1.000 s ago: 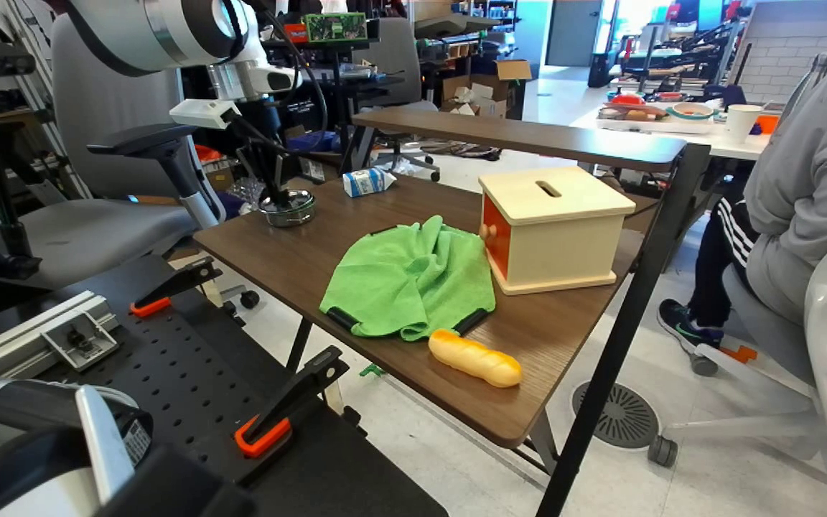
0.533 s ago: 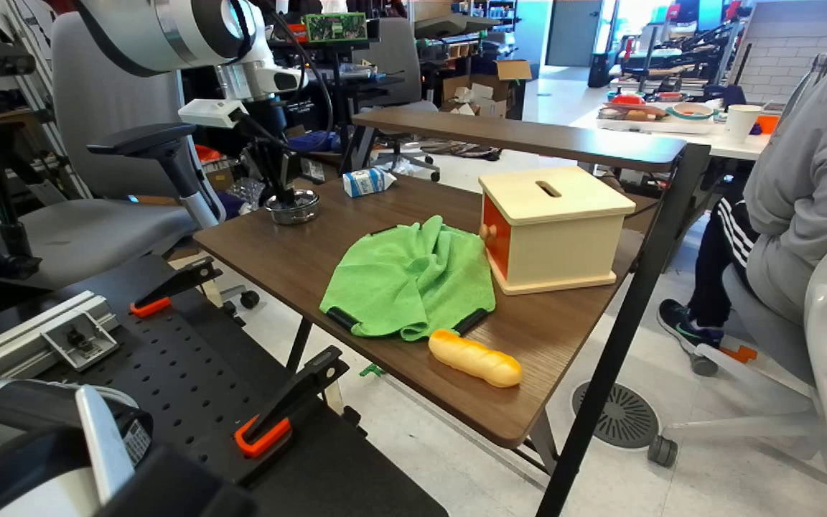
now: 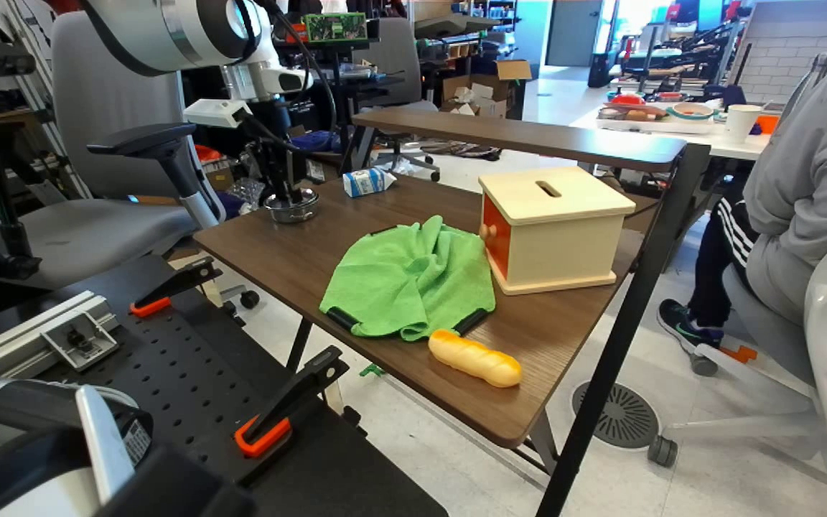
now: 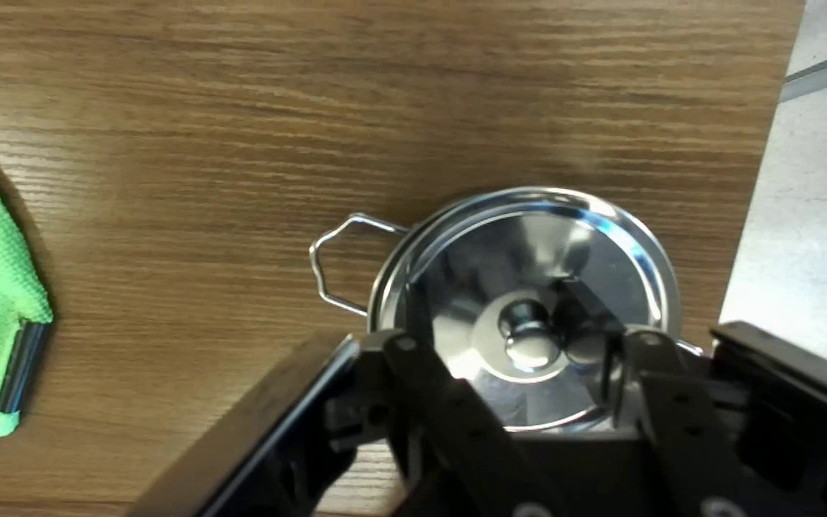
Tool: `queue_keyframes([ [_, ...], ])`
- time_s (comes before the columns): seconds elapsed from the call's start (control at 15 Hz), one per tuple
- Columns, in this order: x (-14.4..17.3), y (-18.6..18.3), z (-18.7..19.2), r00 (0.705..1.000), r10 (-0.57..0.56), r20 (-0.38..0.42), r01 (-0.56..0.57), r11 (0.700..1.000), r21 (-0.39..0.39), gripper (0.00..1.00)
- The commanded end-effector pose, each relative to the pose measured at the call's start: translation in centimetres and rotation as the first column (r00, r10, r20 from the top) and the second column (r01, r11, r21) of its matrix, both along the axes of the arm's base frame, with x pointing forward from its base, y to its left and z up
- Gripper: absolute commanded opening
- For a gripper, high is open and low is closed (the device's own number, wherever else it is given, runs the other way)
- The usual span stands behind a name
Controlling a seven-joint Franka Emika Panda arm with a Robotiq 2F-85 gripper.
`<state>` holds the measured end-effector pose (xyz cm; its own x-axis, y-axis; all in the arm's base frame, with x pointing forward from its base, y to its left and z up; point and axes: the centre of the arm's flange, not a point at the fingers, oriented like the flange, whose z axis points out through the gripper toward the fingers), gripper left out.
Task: Put the silver lid on the silver pot
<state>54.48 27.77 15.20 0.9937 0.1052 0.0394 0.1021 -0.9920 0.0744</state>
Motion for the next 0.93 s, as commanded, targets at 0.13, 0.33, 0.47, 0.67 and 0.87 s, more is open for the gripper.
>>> queue_keyframes([
  [0.13,0.9,-0.8,-0.1,0.999,-0.039,-0.035,0.038,0.999,-0.005,0.95],
  [0.33,1.6,-2.2,1.5,0.997,-0.075,-0.028,0.075,0.997,0.017,1.0],
  [0.47,2.1,-3.6,3.2,0.995,-0.102,-0.018,0.102,0.994,0.027,1.0],
  [0.67,2.3,-3.7,2.5,0.997,-0.076,-0.008,0.076,0.997,0.031,1.0],
  [0.87,2.7,-4.8,4.6,0.999,-0.047,-0.006,0.048,0.998,0.049,1.0],
])
